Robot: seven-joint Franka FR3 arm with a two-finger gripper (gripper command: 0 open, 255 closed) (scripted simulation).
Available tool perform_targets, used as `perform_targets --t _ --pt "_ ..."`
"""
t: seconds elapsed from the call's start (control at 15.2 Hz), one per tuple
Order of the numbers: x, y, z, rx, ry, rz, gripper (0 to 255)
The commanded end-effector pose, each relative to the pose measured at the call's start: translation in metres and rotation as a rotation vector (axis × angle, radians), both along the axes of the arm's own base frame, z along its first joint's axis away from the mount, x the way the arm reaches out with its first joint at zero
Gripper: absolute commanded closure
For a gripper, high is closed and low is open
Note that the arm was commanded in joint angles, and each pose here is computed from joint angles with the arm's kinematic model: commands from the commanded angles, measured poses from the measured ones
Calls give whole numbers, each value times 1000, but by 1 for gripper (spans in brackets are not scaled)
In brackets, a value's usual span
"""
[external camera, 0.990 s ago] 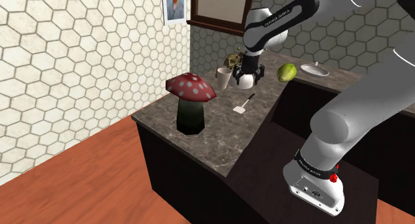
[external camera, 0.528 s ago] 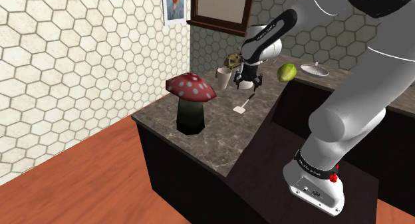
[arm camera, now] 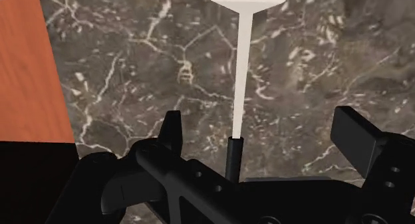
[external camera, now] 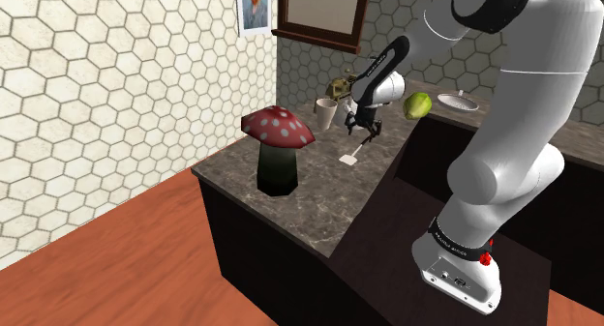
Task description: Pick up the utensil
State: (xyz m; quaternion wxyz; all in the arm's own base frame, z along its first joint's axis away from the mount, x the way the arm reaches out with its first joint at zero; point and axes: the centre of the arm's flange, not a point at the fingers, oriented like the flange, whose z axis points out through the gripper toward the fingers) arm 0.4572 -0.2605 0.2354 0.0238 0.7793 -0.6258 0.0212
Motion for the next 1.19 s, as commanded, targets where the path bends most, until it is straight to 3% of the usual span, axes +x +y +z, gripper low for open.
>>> perform_targets --t 0.0,0.59,0.66,1.12 --pt "-1 -16 -14 -2 -11 -66 0" --pt "-1 -16 -54 -1 -11 -66 0" --pt "-2 -16 -54 -2 -11 -66 255" --pt "-1 -16 -54 -2 -11 -66 255"
